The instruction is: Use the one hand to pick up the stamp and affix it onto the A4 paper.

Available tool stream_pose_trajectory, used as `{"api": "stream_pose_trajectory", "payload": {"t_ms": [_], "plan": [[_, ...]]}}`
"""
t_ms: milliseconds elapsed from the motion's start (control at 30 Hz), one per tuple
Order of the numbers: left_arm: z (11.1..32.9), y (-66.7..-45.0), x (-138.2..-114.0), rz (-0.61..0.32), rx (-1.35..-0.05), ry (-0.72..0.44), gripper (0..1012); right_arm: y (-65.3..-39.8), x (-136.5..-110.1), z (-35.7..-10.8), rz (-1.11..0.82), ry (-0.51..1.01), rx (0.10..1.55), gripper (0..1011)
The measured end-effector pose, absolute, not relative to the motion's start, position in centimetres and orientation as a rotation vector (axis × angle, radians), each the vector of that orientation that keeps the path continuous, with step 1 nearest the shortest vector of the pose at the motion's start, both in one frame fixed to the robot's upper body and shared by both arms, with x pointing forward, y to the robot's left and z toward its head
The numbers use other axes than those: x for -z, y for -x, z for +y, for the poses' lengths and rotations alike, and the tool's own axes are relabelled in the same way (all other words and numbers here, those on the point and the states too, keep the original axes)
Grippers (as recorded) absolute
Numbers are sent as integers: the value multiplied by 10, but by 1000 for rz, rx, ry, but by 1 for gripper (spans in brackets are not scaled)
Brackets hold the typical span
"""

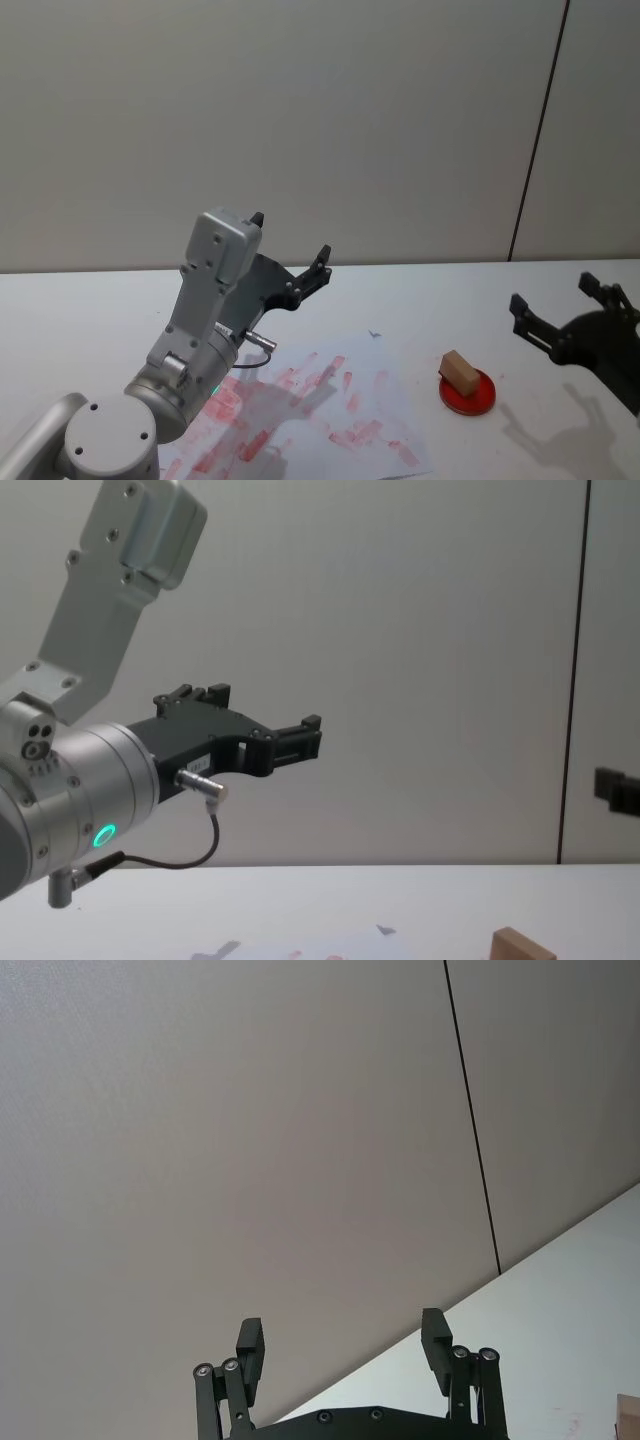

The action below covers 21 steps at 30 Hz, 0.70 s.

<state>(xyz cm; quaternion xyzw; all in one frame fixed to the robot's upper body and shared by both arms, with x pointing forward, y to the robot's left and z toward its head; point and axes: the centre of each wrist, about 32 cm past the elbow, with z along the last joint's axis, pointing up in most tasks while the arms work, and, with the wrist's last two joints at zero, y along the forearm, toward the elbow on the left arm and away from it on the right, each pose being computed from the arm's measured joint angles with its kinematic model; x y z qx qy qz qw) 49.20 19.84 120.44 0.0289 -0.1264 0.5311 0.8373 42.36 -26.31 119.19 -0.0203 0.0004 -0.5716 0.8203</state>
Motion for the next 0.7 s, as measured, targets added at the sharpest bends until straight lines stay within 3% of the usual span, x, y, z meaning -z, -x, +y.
{"api": "stream_pose_trajectory", "payload": {"t_ms": [333, 700], "plan": [[198, -492, -1204, -268, -1124, -61, 1001, -420, -1188, -266, 41, 130, 1190, 1001], [198, -492, -1204, -268, -1124, -61, 1001, -433, -1179, -252, 73, 235, 1136, 1001]]}}
